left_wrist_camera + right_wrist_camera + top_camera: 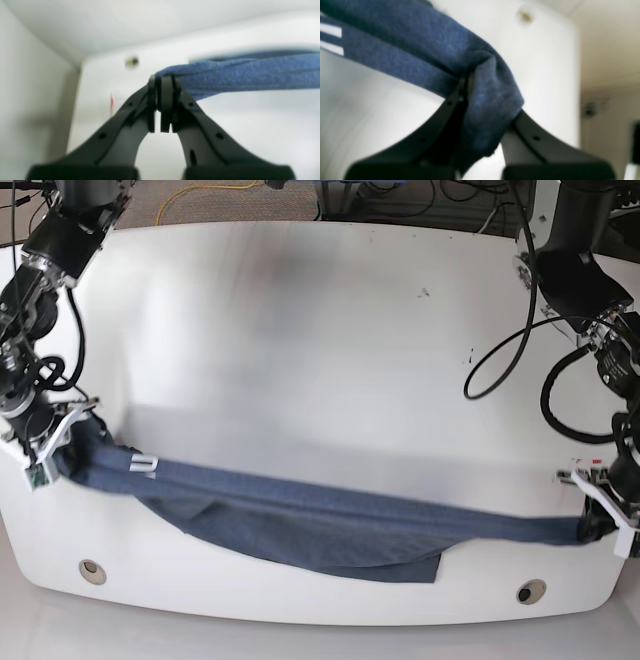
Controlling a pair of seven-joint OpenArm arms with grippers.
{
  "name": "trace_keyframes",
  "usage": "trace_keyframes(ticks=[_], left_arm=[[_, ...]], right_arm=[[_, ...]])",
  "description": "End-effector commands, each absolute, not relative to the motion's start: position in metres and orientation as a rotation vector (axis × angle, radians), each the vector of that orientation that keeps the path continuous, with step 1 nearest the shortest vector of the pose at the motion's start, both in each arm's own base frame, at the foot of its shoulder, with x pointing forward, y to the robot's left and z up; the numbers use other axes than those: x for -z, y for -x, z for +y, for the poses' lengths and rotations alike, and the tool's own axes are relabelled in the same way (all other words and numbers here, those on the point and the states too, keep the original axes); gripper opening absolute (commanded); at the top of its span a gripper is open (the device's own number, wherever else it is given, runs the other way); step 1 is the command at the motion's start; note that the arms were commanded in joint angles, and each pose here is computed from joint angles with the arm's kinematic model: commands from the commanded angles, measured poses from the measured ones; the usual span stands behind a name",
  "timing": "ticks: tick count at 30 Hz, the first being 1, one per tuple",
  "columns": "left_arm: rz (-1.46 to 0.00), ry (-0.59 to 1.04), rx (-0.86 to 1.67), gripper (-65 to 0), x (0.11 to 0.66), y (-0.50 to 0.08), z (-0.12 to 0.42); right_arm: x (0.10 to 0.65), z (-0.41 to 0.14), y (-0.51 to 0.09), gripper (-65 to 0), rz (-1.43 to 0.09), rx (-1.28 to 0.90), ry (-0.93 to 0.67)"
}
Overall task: Fold the T-shirt properly
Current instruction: 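Lay the shirt down, both grippers holding its edge taut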
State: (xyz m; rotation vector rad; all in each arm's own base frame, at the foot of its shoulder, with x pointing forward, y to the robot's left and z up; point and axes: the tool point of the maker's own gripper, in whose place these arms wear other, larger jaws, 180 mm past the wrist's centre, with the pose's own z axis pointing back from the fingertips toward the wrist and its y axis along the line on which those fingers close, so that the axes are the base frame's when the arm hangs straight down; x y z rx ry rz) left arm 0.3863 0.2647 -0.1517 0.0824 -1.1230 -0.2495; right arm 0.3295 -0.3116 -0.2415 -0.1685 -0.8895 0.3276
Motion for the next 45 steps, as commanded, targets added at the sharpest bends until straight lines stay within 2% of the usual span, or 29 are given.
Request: trace_keyframes(ticks=[1,11,25,38,45], left_arm=[[-1.115,-0.126,0.233,-65.0,0.158,-0.375,0.281],[-0.928,-0.143,0.232,-65.0,0.234,-0.318,0.304],[-0.748,-0.181,0.202,-65.0,0.280,-0.259,0.332],[-0.721,-0.199,0.218,-65.0,0.281,-0.254,0.338],[-0.750,-0.140,0.263,-65.0,0.282,-0.284,0.317]], right_arm=[[0.251,-0.310,-0.318,-63.4,-0.885,-0.297,0.162],[0.334,-0.263,-0.257,-63.4,-0.768,-0.228,-0.026],[0.377,-0.249,-0.197,-63.4,-0.612,-0.194,-0.086],[0.387,-0.251,-0.177,-63.4,-0.557,-0.195,-0.083],[0.389,-0.250,-0.173,-63.4,-0.550,-0.191,-0.087]])
